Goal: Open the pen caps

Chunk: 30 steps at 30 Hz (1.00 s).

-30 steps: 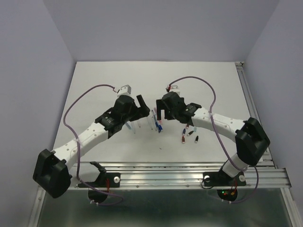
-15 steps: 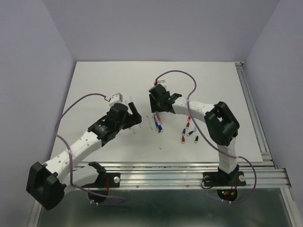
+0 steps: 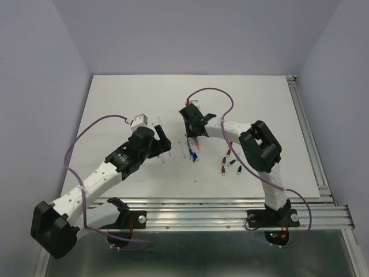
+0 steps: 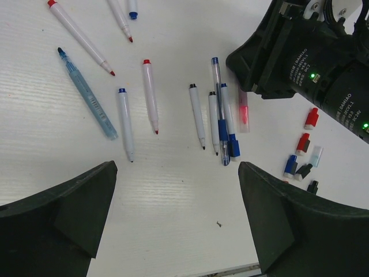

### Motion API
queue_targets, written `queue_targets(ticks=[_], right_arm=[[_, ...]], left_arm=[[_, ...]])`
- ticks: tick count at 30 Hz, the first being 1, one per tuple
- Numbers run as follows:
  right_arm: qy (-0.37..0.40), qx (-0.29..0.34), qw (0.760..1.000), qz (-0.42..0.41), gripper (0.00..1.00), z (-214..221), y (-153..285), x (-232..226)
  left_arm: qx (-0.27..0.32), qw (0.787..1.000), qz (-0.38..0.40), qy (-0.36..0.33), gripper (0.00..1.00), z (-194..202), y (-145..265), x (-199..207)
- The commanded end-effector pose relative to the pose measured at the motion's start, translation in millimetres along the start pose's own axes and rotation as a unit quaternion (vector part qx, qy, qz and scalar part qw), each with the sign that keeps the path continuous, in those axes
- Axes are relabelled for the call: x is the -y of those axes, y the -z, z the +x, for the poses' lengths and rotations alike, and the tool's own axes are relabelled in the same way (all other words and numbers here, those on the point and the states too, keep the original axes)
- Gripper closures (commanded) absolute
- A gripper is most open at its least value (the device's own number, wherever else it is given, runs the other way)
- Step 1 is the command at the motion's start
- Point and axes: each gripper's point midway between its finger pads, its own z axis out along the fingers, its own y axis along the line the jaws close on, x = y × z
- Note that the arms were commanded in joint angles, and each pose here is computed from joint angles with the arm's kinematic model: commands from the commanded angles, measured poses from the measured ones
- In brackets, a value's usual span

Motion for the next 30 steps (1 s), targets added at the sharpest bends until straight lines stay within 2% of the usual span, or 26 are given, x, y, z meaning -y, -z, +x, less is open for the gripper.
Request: queue_targets(ticks=[1,5,9,14,17,20,21,24,27,30], right_arm=[[-0.011,0.015,1.0,0.0,0.62,-14.4,-5.4,-0.1],[-0.018,-0.001,1.0,0.002,0.68,-0.8,-9.2,3.5],[-0.022,-0.014,1.0,0.007,0.82,14.8,-8.1,10.3],[-0.023,0.002,1.0,0.018,0.92,14.8,2.6,23.0],[-0.015,0.033,0.999,0.008,0.94,3.1,16.3,26.1],[0.002,0.093,0.995,-0.027,0.97,-28.7,44.5,23.0],[0.014,0.089,0.995,-0.033,0.97,-23.0,42.1,22.4],[0.01,0.118,0.991,-0.065,0.97,-36.8,73.5,21.0],[-0.041,0.126,0.986,-0.1,0.97,-43.6,104.0,16.7],[-0.112,0.14,0.97,-0.163,0.99,-50.7,137.9,3.8]], left_arm=[[0.009,1.0,0.001,0.002,0.01,-1.5,-0.4,-0.6],[0.008,1.0,-0.002,0.002,0.01,-0.2,-1.1,-2.8],[0.009,1.0,-0.001,0.002,0.01,-0.7,-0.5,-2.5],[0.009,1.0,0.018,-0.005,0.01,-1.8,1.2,4.3],[0.006,0.998,0.058,-0.016,0.01,-1.5,2.9,18.3],[0.011,0.993,0.119,-0.021,0.01,-5.1,8.4,40.5],[0.013,0.992,0.126,-0.021,0.01,-6.1,9.4,43.7],[0.018,0.985,0.17,-0.027,0.01,-9.3,16.8,59.2],[0.017,0.972,0.232,-0.035,0.01,-6.2,25.2,77.2],[-0.005,0.954,0.295,-0.044,0.01,6.6,33.9,93.7]])
